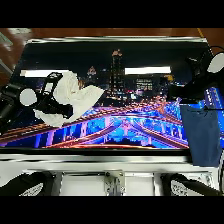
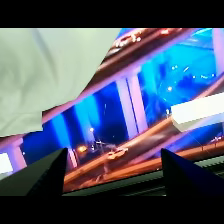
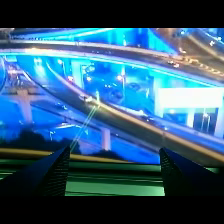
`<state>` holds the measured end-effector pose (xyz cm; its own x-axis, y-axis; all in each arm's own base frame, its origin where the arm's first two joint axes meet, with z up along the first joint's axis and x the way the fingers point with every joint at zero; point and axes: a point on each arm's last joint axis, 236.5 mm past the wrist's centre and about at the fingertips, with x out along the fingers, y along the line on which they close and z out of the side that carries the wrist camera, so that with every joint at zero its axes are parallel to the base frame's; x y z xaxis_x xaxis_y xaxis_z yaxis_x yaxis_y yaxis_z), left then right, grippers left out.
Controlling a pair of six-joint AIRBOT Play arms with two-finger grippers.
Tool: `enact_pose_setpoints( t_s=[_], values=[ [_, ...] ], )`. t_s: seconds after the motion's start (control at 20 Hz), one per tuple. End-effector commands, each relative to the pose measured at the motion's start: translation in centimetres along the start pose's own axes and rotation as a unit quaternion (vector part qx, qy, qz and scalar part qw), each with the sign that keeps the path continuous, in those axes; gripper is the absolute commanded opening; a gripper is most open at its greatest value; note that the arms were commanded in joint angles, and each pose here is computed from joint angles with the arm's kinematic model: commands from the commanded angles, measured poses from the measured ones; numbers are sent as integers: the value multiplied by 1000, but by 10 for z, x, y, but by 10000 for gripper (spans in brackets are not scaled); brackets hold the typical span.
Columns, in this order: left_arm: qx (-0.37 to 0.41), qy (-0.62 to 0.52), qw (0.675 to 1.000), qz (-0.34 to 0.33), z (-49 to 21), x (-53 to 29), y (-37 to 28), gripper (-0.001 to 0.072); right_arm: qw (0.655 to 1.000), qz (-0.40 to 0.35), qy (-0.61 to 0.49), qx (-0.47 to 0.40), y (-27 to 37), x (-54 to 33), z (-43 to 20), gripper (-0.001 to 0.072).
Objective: Fold the shirts.
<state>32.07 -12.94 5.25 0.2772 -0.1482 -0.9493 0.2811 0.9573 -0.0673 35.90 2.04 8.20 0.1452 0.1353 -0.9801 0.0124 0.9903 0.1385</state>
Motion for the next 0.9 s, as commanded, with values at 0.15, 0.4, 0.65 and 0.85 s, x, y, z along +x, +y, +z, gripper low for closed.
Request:
enact_pose_setpoints(
  t_s=[0.15, 0.4, 0.65, 0.85],
  values=[
    [-8, -62, 998, -19, 29, -1, -9, 703, 998, 5, -60, 0, 3, -2, 29, 675],
    [-29, -160, 984, -68, 77, -11, -30, 704, 998, 11, -67, 0, 6, -2, 32, 675],
    [-126, -182, 975, 4, 115, 9, 55, 707, 997, 13, -78, 0, 6, -3, 37, 675],
    [-214, -148, 964, 49, 141, 44, 158, 710, 997, 20, -80, 1, 10, -3, 38, 675]
  ],
)
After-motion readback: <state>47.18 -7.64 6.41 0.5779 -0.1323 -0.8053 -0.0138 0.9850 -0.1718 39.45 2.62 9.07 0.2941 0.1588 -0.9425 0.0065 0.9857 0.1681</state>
